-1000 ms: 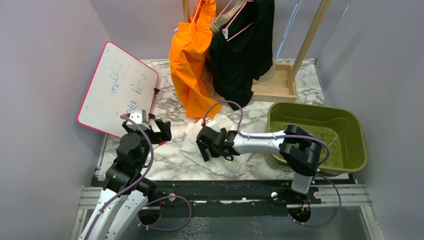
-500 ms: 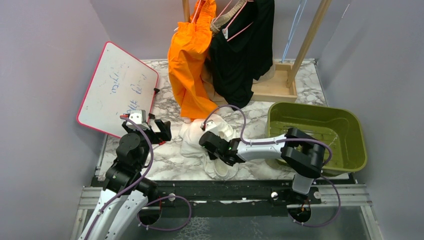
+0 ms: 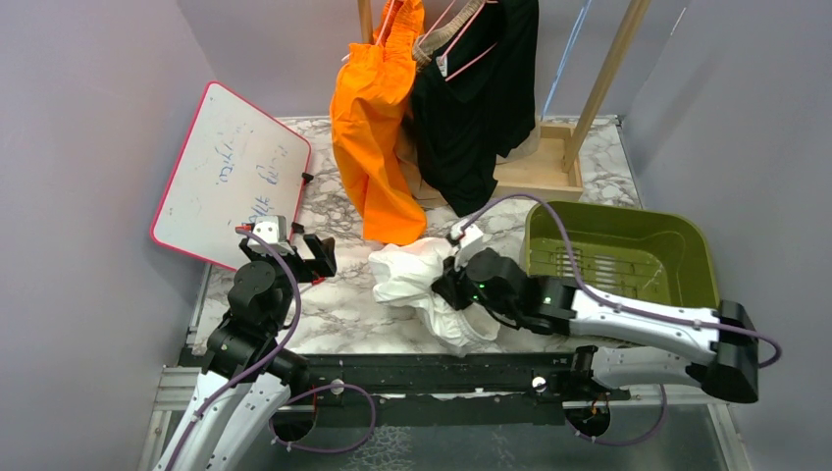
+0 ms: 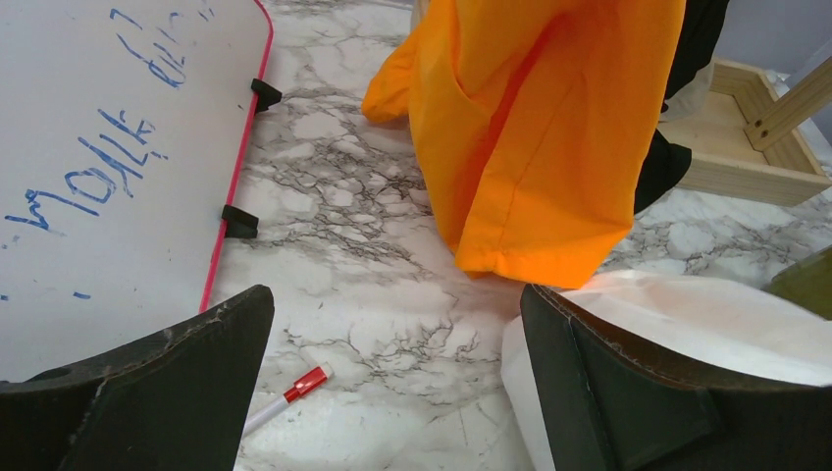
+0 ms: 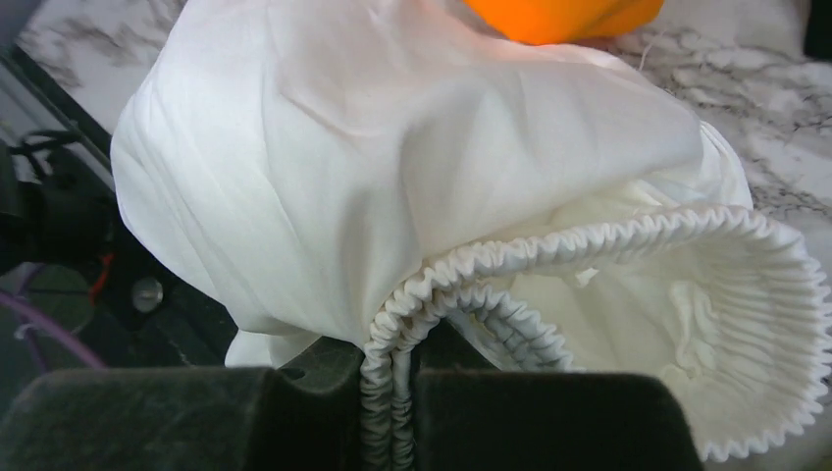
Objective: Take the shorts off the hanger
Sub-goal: Pick up the shorts at the center of the board, then place the shorts in the basket.
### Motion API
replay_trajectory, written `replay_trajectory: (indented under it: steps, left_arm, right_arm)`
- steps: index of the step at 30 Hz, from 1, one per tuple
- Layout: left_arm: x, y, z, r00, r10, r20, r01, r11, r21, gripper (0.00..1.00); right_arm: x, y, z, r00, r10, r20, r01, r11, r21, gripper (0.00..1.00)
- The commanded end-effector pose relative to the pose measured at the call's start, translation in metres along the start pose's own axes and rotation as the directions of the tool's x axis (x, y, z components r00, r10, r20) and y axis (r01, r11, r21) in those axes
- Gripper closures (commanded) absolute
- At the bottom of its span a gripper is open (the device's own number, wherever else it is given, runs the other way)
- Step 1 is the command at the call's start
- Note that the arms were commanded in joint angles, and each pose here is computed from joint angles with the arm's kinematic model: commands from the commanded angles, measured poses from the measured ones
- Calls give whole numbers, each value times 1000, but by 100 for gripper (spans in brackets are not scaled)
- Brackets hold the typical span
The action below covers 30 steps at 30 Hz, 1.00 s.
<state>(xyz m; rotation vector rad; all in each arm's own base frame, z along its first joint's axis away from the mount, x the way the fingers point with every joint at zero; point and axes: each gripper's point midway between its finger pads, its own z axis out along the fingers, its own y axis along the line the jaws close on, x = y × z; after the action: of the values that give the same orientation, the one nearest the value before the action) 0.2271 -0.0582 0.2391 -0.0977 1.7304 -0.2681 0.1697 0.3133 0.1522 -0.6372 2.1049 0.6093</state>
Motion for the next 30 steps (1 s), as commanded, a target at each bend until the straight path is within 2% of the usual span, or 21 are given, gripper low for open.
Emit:
replay_trajectory:
  steps: [1,9,18,23,28,30]
  left_arm:
    - [-14,-1,-4,999,-17,38,17,1000,-1,1]
    - [-13,-1,-4,999,-17,37,17,1000,2,1]
    - [-12,-1,-3,999,-18,33,18,1000,4,1]
    - [-11,-2,-2,1000,-15,25,15,1000,5,1]
    - [-11,-1,-3,1000,-16,27,16,1000,2,1]
    - [-11,-2,-3,999,-16,28,16,1000,2,1]
  right_arm:
    - [-32,-8,-38,993,20,116,-20,1000,3,99]
    - [-94,-21,-99,960,28,279,-40,998,38,99]
    - [-163,-66,-170,903,-47,428,-82,958,277,99]
    - [-200,-106,-228,860,-102,499,-167,869,467,99]
    - [-189,-151,-272,866,-151,477,-248,699,670,99]
    - [-180,-161,-280,869,-158,469,-261,657,707,99]
